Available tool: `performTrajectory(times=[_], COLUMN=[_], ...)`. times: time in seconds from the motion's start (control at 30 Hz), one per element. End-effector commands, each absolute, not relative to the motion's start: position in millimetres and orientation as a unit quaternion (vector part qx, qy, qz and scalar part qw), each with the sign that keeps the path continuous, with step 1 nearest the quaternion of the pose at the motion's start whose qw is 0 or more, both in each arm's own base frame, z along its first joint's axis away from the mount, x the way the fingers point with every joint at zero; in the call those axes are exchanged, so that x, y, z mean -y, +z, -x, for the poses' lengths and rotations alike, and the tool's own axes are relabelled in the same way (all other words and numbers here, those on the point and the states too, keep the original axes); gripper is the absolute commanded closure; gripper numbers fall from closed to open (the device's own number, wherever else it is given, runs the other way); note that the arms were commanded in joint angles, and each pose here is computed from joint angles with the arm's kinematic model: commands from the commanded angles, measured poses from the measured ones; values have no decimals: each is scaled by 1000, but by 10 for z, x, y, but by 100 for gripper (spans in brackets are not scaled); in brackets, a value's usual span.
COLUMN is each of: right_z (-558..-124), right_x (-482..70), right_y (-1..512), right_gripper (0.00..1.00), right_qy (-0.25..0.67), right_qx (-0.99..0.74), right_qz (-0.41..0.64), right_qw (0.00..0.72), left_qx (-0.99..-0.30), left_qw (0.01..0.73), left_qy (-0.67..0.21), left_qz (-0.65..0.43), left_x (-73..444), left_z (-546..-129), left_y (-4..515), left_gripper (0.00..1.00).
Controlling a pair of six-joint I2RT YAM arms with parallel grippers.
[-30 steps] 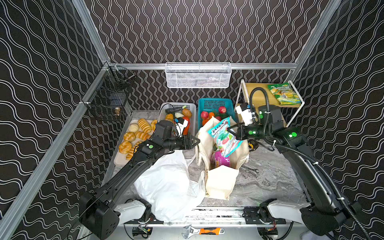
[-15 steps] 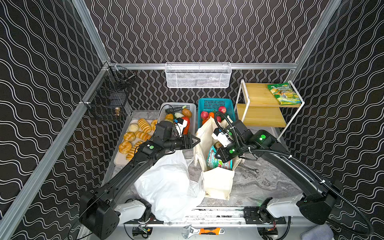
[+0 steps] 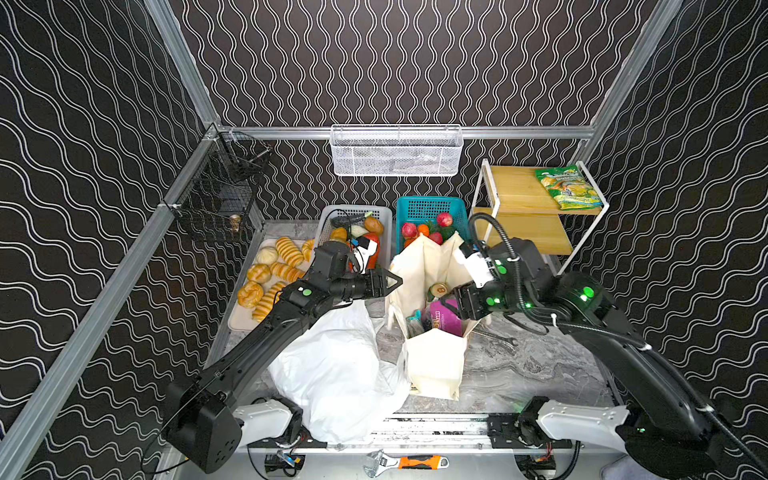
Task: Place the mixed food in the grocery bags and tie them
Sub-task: 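Release the candy bag and raise the right gripper out of the tote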
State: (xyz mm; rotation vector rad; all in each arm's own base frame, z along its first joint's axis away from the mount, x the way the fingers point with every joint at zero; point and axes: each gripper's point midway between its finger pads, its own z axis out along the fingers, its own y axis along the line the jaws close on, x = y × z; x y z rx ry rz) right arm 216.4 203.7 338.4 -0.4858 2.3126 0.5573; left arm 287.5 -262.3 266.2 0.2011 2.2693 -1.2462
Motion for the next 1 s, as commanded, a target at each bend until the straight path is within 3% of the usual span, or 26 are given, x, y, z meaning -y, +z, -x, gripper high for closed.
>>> performTrajectory(times=[0.0, 0.1, 0.27, 0.5, 0.6, 0.67, 0.83, 0.97], right_z=[-2451, -2478, -2574, -2754, -2857, -2929, -2989, -2987], right_x=[-1448, -1134, -1093, -1310, -1363, -1240, -1236, -1125], right_y=[3562, 3508, 3106, 2694, 2651, 2651, 2868, 3026], right_gripper=[29, 27, 26, 28, 44, 63, 98, 100], right_qy=[124, 109, 148, 167, 170, 137, 155, 142], right_qx=[-884, -879, -904, -924, -922, -921, -896, -882], right_qz=[38, -40, -85, -72, -67, -87, -80, -93], right_qw=[449, 463, 392, 338, 340, 355, 408, 439], left_qx=[-835, -838, -841, -838, -836, -833, -819, -809], left_qw=[268, 265, 260, 249, 238, 236, 251, 258], left_qy=[-472, -468, -467, -478, -487, -492, -504, -514], left_qz=[-87, -90, -88, -83, -87, -92, -107, -119], left_x=[2663, 2666, 2683, 2718, 2773, 2797, 2816, 2828], left_z=[-2872, -2877, -2903, -2902, -2913, -2904, -2860, -2793], left_y=[2717, 2701, 2666, 2613, 2612, 2630, 2788, 2946], left_gripper=[36, 37, 38, 41, 48, 59, 86, 100])
